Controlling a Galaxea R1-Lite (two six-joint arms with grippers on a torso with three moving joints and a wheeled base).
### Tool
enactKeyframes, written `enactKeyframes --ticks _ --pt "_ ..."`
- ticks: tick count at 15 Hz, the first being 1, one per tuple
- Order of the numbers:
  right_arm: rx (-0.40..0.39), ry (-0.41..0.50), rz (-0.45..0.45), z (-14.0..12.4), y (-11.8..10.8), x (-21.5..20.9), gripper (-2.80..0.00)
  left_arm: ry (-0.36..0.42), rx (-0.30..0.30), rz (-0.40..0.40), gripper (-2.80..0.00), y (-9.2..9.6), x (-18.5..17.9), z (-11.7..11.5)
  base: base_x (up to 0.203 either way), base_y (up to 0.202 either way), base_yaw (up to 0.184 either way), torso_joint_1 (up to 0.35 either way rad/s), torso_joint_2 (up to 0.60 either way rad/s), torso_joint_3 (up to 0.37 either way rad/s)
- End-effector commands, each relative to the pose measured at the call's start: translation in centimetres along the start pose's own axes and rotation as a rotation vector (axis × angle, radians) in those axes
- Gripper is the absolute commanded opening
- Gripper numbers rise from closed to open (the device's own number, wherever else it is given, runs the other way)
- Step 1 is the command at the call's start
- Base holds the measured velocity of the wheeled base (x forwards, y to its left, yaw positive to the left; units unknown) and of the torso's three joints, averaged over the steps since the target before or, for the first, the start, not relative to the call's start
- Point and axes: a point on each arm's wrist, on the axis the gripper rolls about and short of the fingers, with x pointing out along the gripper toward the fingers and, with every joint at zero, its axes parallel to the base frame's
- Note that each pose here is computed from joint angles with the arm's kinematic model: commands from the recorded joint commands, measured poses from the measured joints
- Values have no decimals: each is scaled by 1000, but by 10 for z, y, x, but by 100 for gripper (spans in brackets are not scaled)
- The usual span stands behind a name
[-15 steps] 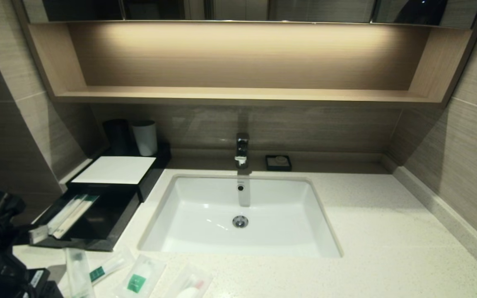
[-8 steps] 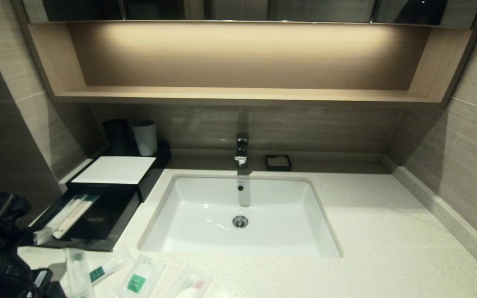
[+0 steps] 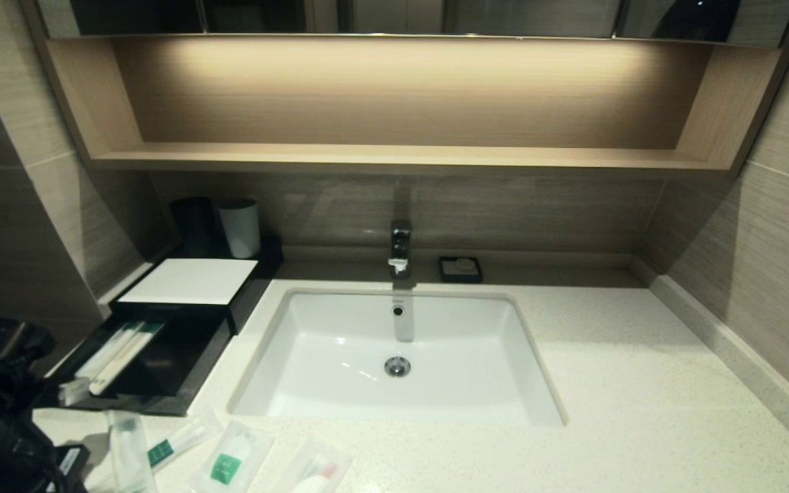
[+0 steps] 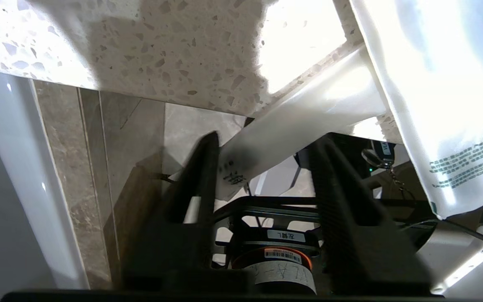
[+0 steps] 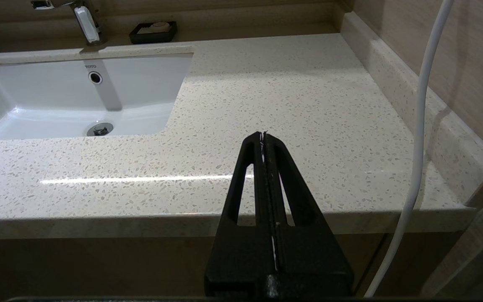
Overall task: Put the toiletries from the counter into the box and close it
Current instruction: Pick up the bathroom toiletry
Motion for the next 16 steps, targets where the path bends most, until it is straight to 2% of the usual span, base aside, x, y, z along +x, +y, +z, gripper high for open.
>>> enactKeyframes --ticks 1,4,6,7,8,10,11,13,15,16 --pt "0 0 0 0 0 0 -280 10 1 -25 -280 0 1 0 0 0 0 0 0 0" --pt "0 2 1 0 0 0 -280 24 5 -46 -280 -1 0 -1 0 0 0 0 0 0" --pt "0 2 0 0 0 0 -280 5 11 -58 -280 -2 -4 -1 0 0 0 0 0 0" --pt "0 2 0 0 0 0 -280 -20 32 -88 -280 -3 -7 -3 0 0 0 0 0 0" --pt "0 1 0 0 0 0 -280 -66 69 -118 -280 -6 -16 -7 0 0 0 0 0 0" --pt "0 2 1 0 0 0 -280 -133 240 -244 -280 -16 -32 -19 0 0 0 0 0 0" --pt "0 -1 0 0 0 0 -280 -147 291 -295 -280 -23 -37 -24 0 0 0 0 0 0" --pt "0 1 0 0 0 0 -280 -204 326 -357 -280 -28 -46 -31 0 0 0 0 0 0" --pt "0 0 2 0 0 0 -280 -276 340 -348 -280 -27 -54 -26 0 0 0 0 0 0" --pt "0 2 1 0 0 0 -280 -312 328 -334 -280 -25 -57 -22 0 0 0 0 0 0"
